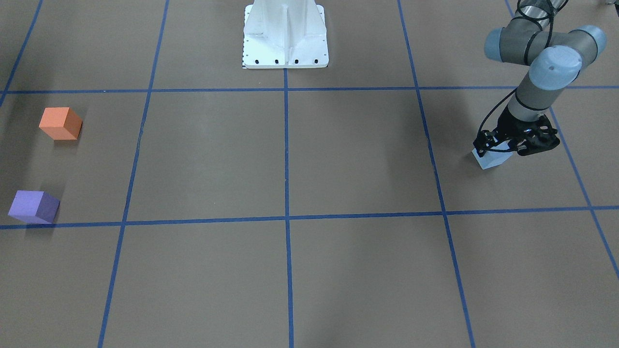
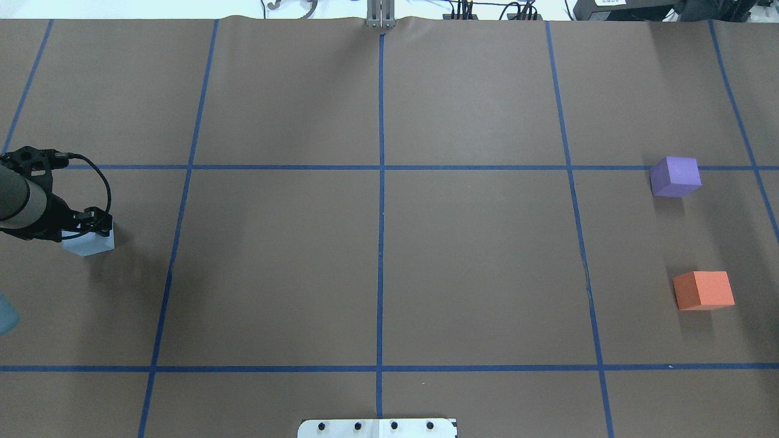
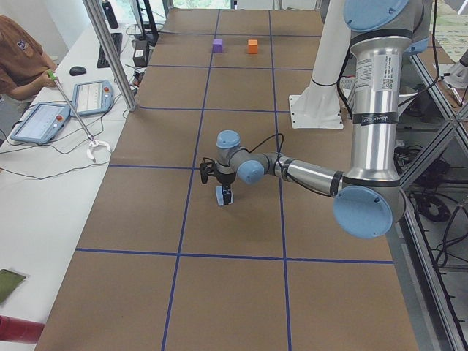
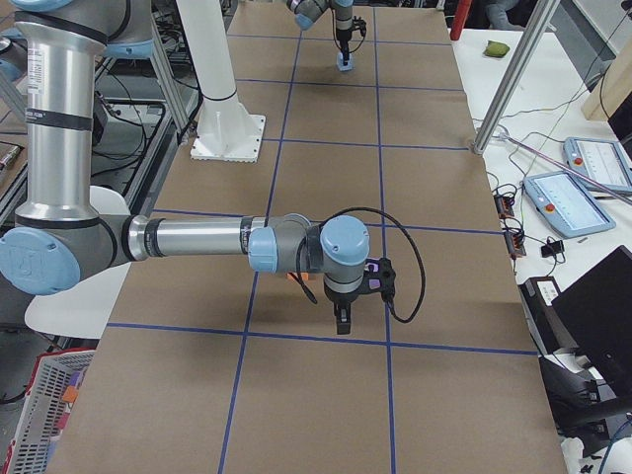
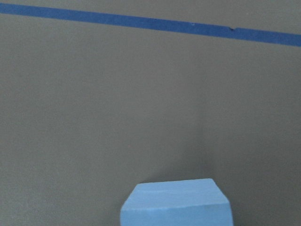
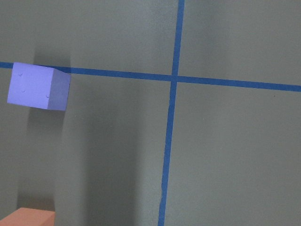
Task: Place blue block between orange and purple blocks
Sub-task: 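Lower the left gripper onto the light blue cube and close it, then carry the light blue cube with the left gripper toward the table center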
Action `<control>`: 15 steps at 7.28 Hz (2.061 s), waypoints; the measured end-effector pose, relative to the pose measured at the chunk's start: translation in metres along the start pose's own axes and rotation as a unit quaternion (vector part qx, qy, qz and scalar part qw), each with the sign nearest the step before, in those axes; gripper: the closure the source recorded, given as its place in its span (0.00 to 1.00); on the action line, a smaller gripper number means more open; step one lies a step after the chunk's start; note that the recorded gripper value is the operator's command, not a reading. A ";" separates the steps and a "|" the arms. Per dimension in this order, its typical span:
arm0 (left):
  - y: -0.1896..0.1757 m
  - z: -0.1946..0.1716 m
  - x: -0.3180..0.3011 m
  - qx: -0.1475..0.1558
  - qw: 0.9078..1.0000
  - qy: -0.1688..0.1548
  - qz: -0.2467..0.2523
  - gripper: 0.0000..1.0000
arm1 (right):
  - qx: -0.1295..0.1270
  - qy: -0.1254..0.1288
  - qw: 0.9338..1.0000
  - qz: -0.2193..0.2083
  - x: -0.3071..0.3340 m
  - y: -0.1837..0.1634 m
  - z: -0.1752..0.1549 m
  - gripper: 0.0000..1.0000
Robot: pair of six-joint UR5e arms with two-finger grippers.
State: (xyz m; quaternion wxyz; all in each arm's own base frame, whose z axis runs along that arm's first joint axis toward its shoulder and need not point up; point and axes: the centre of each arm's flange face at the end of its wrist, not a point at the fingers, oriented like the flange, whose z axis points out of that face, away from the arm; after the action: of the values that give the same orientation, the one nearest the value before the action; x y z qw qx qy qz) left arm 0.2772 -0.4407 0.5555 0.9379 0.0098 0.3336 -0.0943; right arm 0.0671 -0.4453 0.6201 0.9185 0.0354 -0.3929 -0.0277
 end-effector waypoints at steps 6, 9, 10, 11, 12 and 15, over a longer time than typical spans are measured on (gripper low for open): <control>-0.016 -0.074 0.119 -0.026 0.999 0.020 0.003 1.00 | -0.001 0.000 1.000 0.001 0.001 0.002 0.001 0.00; 0.022 -0.129 0.292 -0.057 0.998 0.032 0.007 1.00 | 0.002 0.000 1.000 -0.001 -0.002 -0.001 -0.002 0.00; 0.034 -0.134 0.348 -0.056 0.998 0.037 0.013 1.00 | 0.003 -0.001 1.000 -0.003 -0.004 -0.003 -0.003 0.00; 0.044 -0.134 0.402 -0.047 0.998 0.035 0.026 1.00 | 0.006 -0.001 1.000 -0.009 -0.011 -0.008 -0.006 0.00; 0.046 -0.133 0.452 -0.037 0.998 0.031 0.035 1.00 | 0.008 -0.002 1.000 -0.015 -0.016 -0.012 -0.007 0.00; 0.035 -0.116 0.525 -0.022 0.997 0.053 0.050 1.00 | 0.004 -0.007 1.000 -0.013 -0.015 -0.007 -0.003 0.00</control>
State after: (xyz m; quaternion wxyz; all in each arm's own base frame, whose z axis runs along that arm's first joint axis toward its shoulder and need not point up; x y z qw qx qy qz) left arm 0.6097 -0.4862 0.1343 0.9223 0.0112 0.3843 -0.0396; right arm 0.0588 -0.4509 0.6069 0.9151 0.0439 -0.3990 -0.0385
